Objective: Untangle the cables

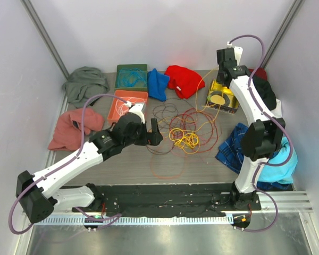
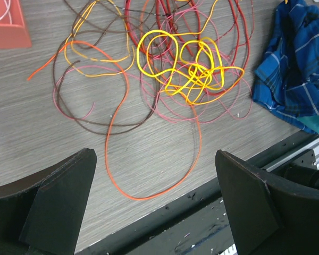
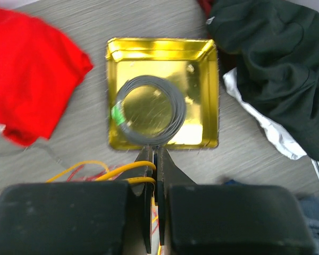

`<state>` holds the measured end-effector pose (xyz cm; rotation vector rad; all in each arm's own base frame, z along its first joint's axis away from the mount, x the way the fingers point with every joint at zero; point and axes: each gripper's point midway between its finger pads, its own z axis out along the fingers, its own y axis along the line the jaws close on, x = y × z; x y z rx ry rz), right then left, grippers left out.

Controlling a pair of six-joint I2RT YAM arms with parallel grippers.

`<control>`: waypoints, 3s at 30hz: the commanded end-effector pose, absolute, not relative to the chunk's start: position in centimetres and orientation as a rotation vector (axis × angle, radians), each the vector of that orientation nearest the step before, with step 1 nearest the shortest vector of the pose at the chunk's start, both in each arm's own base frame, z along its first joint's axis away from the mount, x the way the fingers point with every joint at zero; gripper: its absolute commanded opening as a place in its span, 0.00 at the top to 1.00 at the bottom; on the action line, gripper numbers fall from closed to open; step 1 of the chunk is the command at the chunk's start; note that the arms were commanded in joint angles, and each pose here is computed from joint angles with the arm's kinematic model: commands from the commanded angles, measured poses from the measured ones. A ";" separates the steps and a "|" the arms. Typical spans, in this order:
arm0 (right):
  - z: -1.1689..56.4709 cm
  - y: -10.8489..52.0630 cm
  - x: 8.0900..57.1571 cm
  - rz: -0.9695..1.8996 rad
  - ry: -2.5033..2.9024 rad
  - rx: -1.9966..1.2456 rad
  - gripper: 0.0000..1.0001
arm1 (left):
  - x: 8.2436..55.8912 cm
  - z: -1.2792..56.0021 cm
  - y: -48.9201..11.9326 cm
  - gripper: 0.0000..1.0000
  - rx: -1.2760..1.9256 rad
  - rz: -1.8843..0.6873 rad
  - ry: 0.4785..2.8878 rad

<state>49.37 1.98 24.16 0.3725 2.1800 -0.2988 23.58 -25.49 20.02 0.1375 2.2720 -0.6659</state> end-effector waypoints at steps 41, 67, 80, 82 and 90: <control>16.0 -9.3 58.9 -0.414 1.920 0.654 0.99 | 25.5 17.8 -25.6 0.00 0.182 -0.525 2.313; 14.4 -7.4 51.4 -0.422 2.286 0.653 0.55 | 22.7 17.7 -26.9 0.01 0.227 -0.698 2.383; 25.5 2.1 46.8 0.005 1.958 0.512 0.58 | 22.4 19.4 -26.4 0.02 0.190 -0.749 2.302; 28.0 6.7 44.3 0.149 1.891 0.373 0.58 | 22.4 19.7 -25.9 0.02 0.171 -0.739 2.282; 29.7 15.8 34.0 0.432 1.795 0.155 0.54 | 23.2 19.2 -24.4 0.00 0.097 -0.650 2.271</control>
